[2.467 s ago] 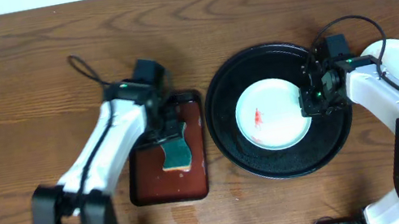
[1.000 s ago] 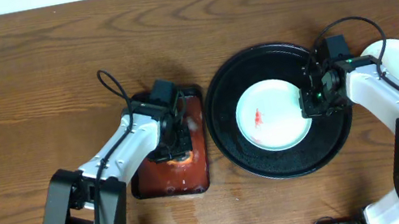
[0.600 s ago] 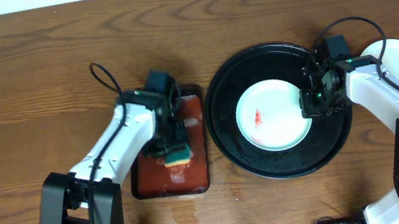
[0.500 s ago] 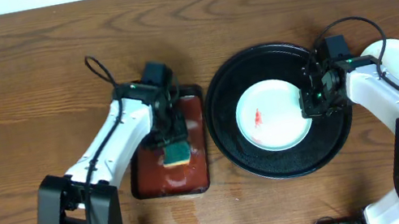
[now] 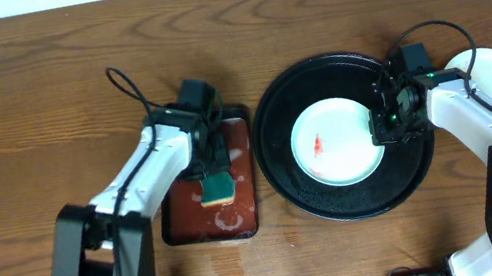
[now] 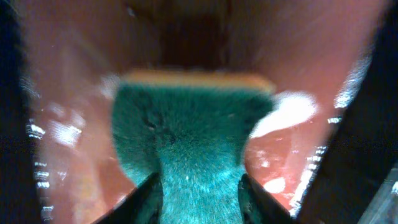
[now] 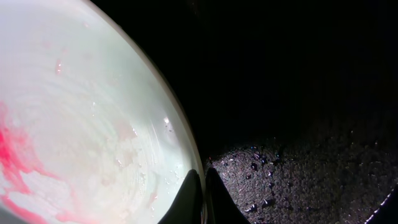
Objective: Clean dirty plates on tray and stack at the side
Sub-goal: 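Grasp the sponge and dip it in the soapy water, then carry the sponge with left gripper over to the pale plate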
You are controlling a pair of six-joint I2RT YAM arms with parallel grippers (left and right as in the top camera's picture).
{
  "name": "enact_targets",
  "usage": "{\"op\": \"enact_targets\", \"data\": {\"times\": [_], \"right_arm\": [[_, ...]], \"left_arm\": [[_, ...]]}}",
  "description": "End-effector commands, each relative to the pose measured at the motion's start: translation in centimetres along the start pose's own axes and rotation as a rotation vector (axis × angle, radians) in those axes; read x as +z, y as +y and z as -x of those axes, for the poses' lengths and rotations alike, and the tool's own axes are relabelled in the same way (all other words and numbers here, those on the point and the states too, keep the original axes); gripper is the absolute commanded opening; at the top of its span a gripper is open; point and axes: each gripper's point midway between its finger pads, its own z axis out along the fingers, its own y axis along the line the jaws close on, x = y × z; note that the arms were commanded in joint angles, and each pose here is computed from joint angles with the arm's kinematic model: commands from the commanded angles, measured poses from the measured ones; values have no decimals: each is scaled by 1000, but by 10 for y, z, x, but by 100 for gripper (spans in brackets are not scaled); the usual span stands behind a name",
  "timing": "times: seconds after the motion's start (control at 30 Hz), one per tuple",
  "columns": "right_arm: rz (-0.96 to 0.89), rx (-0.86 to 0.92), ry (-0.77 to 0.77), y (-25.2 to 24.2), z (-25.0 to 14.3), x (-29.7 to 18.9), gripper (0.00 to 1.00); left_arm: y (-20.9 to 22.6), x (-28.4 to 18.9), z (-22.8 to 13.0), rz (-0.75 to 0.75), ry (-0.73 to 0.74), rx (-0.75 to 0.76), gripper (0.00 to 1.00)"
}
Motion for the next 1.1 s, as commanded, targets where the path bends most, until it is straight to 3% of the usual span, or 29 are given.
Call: {"op": "enact_targets", "data": {"times": [0.0, 0.03, 0.3, 0.57, 0.77, 1.07], "right_arm": [[-18, 2, 14, -1, -3, 4, 1], [-18, 2, 14, -1, -3, 4, 1], [-19, 1, 14, -1, -3, 4, 1], [1, -13, -31, 3, 8, 4, 1], [26, -36, -26, 7, 7, 4, 1], [34, -38, 14, 10, -6, 14, 1]], "left_arm": [[4, 23, -19, 12, 79, 0, 20], [5, 25, -22, 17, 91, -1, 8], [1, 7, -15, 12, 82, 16, 8], [-30, -85, 28, -71, -100, 55, 7], [-70, -127, 31, -194, -201, 116, 7], [-159, -104, 16, -338, -202, 231, 7]]}}
